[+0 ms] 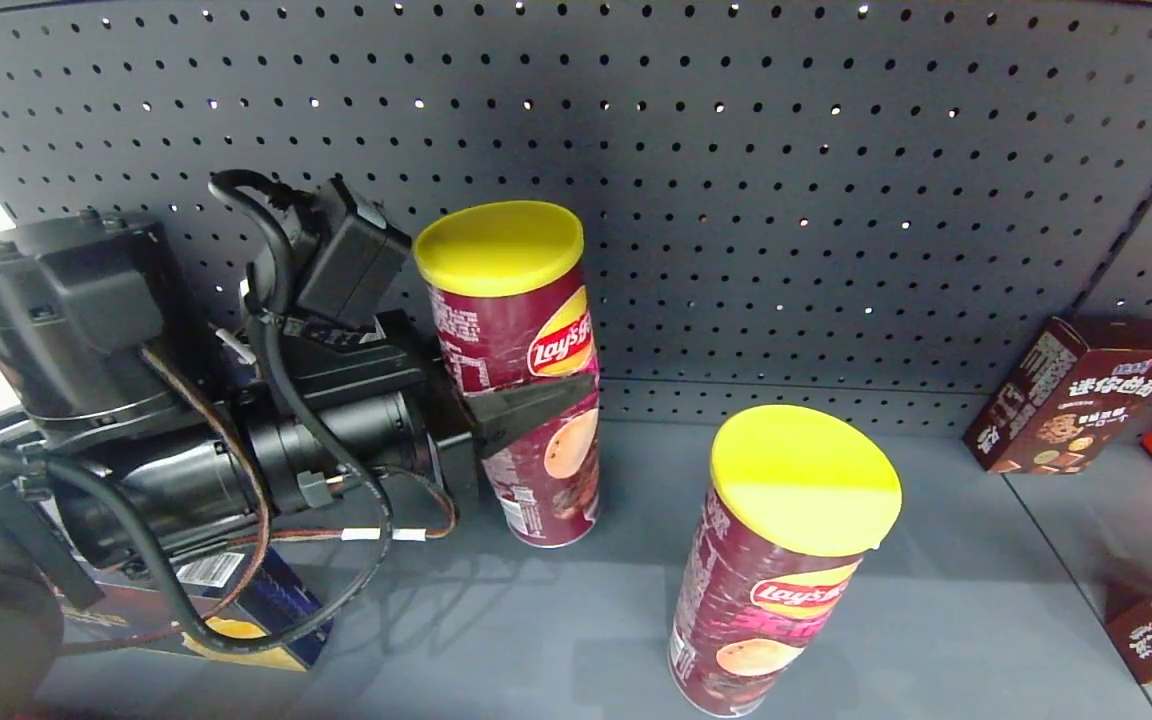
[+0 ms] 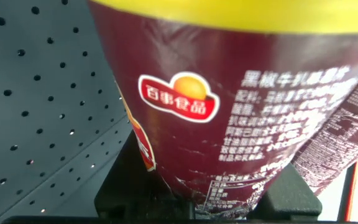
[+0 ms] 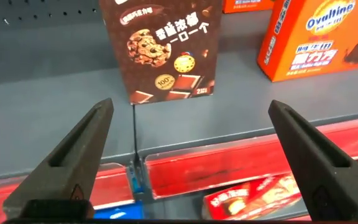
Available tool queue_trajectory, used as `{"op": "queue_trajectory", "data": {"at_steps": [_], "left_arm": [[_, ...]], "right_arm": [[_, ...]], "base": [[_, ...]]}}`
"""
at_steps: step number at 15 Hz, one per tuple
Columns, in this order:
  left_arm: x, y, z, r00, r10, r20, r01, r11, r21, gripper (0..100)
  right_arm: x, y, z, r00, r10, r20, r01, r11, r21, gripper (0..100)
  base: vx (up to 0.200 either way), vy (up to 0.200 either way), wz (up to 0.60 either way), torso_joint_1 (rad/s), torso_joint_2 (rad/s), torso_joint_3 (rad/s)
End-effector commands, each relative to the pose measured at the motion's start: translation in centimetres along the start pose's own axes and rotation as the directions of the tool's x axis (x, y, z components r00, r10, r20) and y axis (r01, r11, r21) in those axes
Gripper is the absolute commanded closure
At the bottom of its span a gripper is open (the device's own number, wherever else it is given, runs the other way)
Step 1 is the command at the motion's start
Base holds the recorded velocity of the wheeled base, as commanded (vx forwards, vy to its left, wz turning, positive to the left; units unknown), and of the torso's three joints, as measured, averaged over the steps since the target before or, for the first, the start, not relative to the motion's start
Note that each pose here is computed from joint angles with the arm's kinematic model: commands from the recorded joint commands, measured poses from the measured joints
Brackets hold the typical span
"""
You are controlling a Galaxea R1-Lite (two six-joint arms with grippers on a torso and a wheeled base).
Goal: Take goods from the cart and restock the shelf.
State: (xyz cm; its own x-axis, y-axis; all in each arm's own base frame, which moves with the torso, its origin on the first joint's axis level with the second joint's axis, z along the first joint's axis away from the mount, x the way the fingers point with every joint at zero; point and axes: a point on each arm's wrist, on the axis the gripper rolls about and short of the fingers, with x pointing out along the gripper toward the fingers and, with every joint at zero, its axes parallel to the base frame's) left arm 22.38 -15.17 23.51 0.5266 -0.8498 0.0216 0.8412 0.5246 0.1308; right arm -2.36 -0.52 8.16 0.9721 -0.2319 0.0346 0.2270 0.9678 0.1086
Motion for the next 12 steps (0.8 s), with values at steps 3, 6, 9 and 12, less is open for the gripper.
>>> {"op": "queue_trajectory", "data": {"at_steps": [3,6,9,12], "left_arm": [[0.0,1.1,0.4,1.000,0.025,0.010,-0.025,1.000,0.005,100],[-0.2,1.5,0.3,0.999,0.043,0.010,-0.043,0.999,0.008,100],[-0.2,1.5,0.5,0.999,0.042,0.015,-0.043,0.999,0.011,100],[-0.3,1.6,0.4,0.999,0.048,0.013,-0.048,0.999,0.010,100]], "right_arm": [[0.0,0.0,0.0,1.000,0.002,0.000,-0.002,0.998,0.062,0],[0.0,0.0,0.0,1.000,0.002,0.000,-0.002,0.998,0.062,0],[0.0,0.0,0.0,1.000,0.002,-0.002,-0.002,0.998,0.062,0],[0.0,0.5,-0.1,0.973,0.232,-0.011,-0.232,0.972,-0.032,0]], "base": [[0.000,0.000,0.00,0.000,0.00,0.000],[0.000,0.000,0.00,0.000,0.00,0.000],[0.000,0.000,0.00,0.000,0.00,0.000],[0.000,0.000,0.00,0.000,0.00,0.000]]}}
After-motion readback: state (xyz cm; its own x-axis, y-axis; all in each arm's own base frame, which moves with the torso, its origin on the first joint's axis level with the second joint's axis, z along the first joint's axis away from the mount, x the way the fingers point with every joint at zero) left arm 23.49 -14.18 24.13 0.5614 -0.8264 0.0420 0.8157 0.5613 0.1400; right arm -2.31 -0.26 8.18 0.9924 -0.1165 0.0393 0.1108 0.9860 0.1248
